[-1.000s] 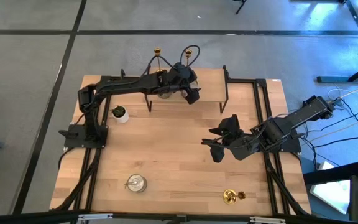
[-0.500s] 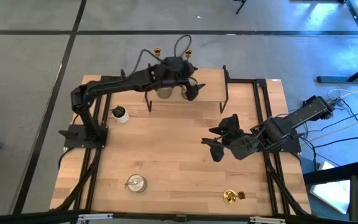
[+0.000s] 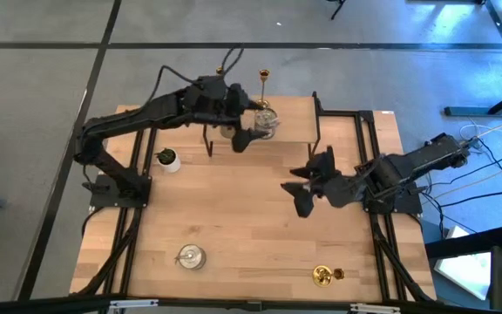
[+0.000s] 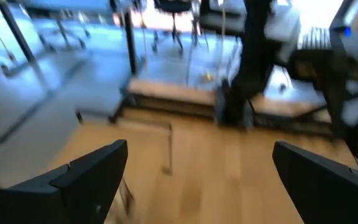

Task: Pick & Place candle stick holders
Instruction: Put the top silver scented candle on the shelf aligned with the other silver scented candle

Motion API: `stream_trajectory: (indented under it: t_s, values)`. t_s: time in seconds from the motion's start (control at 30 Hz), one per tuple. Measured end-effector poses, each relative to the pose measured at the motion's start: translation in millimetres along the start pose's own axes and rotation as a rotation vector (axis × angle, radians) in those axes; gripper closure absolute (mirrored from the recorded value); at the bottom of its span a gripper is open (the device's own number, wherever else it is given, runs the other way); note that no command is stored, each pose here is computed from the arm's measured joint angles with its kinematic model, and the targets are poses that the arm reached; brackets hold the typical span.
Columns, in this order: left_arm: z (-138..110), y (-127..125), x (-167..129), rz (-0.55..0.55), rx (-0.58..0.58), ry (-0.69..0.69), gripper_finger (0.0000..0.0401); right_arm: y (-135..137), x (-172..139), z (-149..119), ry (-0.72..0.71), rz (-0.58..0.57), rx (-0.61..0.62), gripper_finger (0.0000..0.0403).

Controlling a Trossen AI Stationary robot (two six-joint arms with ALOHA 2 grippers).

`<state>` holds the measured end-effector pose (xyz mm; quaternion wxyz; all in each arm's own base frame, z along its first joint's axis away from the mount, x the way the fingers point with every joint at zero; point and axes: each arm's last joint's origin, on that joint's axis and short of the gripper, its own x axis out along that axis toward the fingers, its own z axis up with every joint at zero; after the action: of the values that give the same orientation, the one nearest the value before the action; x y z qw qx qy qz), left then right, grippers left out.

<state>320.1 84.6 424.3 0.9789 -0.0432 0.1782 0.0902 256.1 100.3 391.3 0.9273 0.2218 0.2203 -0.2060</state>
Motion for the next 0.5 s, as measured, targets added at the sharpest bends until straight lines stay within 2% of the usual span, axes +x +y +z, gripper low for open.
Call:
stream_trajectory:
  t_s: [0.2,0.33,0.5]
  values:
    - [-22,-21,-1,-0.041,-0.090,0.222,0.0001,-11,-3,37,-0.038,0.001,0.047,0.0133]
    - [-38,-46,7,-0.102,-0.037,0.353,0.0001,-20,-8,52,-0.038,-0.042,0.050,0.0133]
    - [-49,-68,33,-0.065,-0.054,0.364,0.0001,-34,-14,59,0.017,-0.115,0.026,0.0133]
